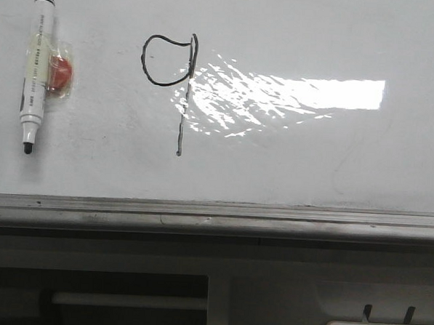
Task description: Write number 9 on whiteboard
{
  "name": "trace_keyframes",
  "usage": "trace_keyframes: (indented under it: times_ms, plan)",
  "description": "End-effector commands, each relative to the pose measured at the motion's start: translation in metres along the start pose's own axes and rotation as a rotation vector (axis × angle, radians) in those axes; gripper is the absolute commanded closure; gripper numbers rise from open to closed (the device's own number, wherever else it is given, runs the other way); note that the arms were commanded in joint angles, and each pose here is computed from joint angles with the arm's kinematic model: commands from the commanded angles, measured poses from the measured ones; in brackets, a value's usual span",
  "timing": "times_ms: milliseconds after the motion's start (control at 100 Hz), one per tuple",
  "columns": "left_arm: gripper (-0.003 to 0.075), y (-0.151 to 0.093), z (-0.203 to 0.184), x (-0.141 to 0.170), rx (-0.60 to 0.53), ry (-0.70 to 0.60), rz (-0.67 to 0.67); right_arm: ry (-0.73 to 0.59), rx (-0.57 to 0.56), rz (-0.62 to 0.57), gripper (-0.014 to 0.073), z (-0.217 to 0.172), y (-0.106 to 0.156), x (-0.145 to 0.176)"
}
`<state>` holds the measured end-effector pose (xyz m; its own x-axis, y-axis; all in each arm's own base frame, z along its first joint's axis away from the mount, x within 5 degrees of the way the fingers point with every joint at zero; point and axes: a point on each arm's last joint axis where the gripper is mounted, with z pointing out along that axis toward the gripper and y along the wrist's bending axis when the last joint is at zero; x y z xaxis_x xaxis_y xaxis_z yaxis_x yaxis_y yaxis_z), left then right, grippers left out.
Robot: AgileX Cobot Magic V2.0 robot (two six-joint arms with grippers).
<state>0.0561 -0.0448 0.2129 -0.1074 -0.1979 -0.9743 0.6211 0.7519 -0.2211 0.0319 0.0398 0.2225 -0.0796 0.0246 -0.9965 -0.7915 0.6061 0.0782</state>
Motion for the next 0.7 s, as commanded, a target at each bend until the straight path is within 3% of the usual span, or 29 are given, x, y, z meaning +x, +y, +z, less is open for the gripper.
trace_keyframes:
  times_ms: [0, 370, 510, 690]
  plan:
    - [0.0740, 0.002, -0.001, -0.004, -0.011, -0.124, -0.002, -0.084, -0.016, -0.017, 0.0664, -0.001, 0.002, -0.015]
    - [0.0740, 0.021, -0.015, 0.000, -0.328, -0.147, 0.136, -0.084, -0.016, -0.017, 0.0664, -0.001, 0.002, -0.015]
    - [0.0740, 0.029, -0.024, 0.010, -0.492, -0.073, 0.165, -0.084, -0.016, -0.017, 0.0664, -0.001, 0.002, -0.015]
    - [0.0740, 0.039, -0.030, 0.029, -0.654, 0.138, 0.114, -0.084, -0.016, -0.017, 0.0664, -0.001, 0.002, -0.015]
